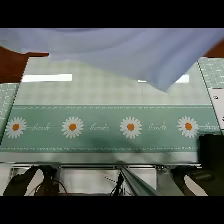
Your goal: Fold the shirts.
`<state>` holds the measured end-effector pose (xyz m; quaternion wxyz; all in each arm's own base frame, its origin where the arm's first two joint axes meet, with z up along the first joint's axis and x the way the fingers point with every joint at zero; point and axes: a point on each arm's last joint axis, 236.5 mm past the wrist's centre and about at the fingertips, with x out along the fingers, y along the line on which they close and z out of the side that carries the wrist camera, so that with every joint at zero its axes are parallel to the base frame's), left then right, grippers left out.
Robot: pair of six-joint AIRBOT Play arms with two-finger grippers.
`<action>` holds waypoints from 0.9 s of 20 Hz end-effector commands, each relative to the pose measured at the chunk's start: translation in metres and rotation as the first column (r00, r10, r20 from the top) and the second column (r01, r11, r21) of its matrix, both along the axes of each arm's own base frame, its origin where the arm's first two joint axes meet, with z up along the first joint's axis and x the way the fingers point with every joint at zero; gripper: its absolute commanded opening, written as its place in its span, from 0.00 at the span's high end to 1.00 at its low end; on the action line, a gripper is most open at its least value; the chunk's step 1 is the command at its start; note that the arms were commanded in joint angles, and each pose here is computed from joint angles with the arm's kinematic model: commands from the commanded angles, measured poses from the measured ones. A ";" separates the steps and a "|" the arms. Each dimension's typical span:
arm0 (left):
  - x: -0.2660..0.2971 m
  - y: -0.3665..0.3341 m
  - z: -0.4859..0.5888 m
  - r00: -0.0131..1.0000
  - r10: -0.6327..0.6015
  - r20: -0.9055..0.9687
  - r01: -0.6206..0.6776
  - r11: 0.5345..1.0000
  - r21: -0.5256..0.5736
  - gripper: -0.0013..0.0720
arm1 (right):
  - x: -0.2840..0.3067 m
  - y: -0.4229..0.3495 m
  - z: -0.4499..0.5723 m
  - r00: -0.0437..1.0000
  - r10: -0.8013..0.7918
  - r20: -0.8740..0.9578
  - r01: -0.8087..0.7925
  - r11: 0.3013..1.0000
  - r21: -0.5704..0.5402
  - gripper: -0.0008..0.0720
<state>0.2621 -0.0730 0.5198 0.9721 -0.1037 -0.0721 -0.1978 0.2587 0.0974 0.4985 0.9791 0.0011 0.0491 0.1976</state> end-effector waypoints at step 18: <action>-0.007 0.000 -0.178 0.874 -0.009 -0.486 0.037 0.998 0.048 0.96 | -0.021 -0.007 -0.145 0.919 -0.025 -0.393 -0.011 0.996 -0.090 0.95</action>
